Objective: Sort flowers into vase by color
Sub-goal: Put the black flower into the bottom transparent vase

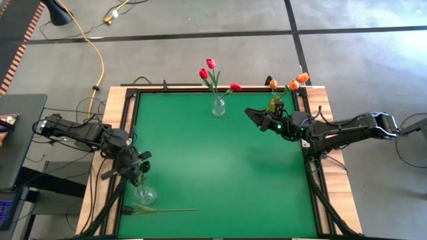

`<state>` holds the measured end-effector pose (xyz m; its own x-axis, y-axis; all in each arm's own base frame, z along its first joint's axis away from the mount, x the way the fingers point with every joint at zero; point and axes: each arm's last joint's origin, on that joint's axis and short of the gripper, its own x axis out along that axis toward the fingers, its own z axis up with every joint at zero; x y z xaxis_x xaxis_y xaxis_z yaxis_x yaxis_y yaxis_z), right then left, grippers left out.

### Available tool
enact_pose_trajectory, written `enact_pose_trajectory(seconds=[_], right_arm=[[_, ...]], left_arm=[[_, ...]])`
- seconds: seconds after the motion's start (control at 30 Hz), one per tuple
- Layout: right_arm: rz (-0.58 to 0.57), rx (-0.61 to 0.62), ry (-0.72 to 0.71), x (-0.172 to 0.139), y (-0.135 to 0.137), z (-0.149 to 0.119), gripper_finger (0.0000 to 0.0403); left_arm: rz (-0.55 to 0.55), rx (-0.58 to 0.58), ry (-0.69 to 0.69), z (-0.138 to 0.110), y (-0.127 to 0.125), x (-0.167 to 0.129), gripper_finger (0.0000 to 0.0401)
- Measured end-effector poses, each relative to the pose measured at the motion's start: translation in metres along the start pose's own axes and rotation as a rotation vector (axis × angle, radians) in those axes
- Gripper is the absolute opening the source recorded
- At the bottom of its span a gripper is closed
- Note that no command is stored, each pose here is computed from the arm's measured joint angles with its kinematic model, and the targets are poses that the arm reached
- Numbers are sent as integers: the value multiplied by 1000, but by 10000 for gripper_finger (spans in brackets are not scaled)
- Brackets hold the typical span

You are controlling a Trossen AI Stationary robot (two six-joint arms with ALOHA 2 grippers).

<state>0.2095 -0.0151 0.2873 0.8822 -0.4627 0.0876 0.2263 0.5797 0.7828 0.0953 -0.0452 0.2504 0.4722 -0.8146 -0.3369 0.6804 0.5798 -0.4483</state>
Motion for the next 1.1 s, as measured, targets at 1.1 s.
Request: enact_pose_trajectory(seconds=[1.1], right_arm=[[131,-182,116,0,4,-3,245]], left_arm=[[37,-814,158,-17,-1,-3,121]])
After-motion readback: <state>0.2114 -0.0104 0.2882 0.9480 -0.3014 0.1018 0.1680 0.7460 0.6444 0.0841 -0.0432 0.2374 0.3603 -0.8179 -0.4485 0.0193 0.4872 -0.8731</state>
